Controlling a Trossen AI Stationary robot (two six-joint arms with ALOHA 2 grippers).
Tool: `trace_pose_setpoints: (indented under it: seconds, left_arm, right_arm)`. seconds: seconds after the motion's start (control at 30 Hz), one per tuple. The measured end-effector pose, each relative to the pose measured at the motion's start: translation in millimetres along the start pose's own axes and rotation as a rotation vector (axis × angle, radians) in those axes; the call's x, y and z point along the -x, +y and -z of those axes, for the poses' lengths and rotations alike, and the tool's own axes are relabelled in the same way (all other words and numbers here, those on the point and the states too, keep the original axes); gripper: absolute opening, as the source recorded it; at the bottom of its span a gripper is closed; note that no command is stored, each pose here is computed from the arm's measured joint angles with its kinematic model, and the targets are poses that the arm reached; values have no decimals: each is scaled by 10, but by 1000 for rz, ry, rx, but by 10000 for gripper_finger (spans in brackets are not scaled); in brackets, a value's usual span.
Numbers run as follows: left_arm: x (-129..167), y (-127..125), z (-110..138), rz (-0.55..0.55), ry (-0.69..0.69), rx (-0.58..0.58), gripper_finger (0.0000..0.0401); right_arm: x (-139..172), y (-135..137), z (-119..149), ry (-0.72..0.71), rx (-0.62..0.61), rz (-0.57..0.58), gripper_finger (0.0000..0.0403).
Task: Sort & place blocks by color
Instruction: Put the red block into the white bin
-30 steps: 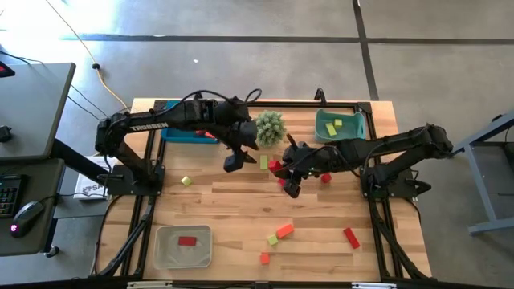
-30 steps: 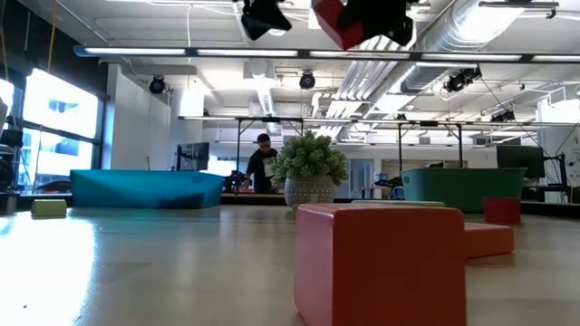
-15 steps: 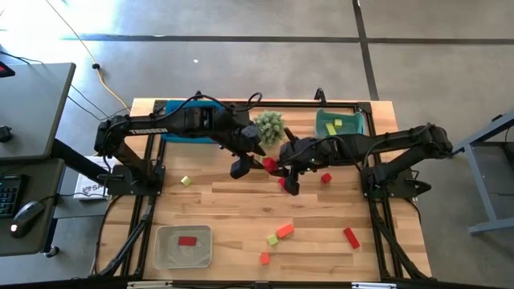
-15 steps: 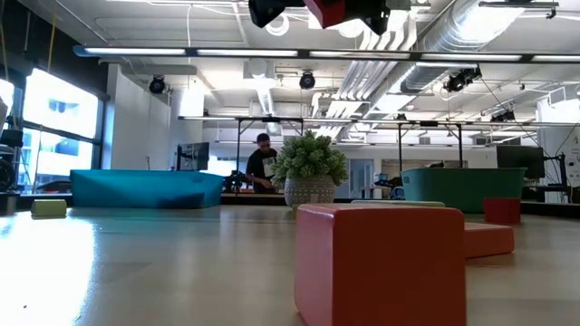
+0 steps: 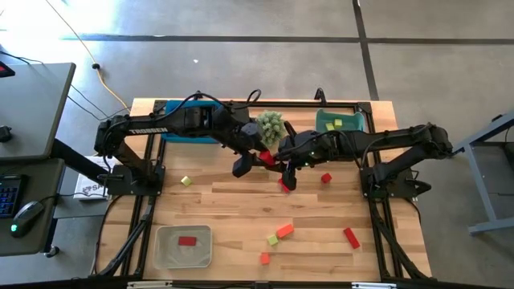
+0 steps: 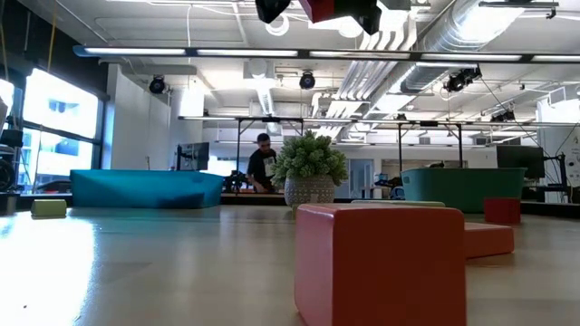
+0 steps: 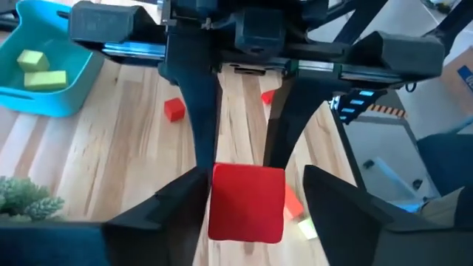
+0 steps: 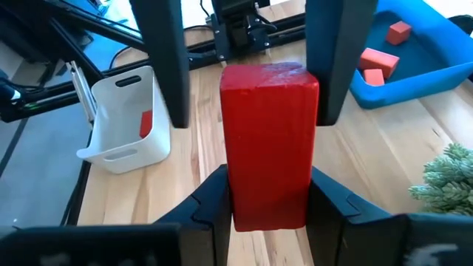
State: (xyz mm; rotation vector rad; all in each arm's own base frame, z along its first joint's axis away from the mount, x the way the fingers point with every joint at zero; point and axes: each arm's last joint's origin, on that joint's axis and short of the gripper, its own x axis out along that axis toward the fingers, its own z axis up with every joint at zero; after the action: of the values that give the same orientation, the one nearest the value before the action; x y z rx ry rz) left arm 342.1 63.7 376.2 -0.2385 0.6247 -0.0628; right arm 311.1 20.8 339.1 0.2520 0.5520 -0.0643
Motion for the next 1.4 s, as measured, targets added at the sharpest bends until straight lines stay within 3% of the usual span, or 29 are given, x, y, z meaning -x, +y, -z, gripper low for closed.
trace_pose_setpoints:
  seconds: [0.3,0.53,0.6,0.77,0.9,1.2,1.4]
  left_arm:
    - [1,6,15,-2,15,-63,105]
    - [5,22,24,-5,25,-48,104]
    - [6,21,41,-4,42,-34,104]
    - [-11,-28,186,-43,181,2,104]
    - [8,-137,363,-88,358,25,104]
    - [-36,-629,745,-55,654,58,104]
    - [-86,-969,984,-64,758,78,104]
  right_arm:
    - [-2,-24,-5,2,-8,1,101]
    - [-3,-32,-6,6,-2,-13,103]
    - [-7,-32,-2,9,-3,-16,129]
    - [-2,-38,2,13,-2,-7,234]
    - [-2,-47,27,39,-1,2,282]
    - [2,-114,81,98,-2,60,291]
    - [2,-173,77,107,-12,76,292]
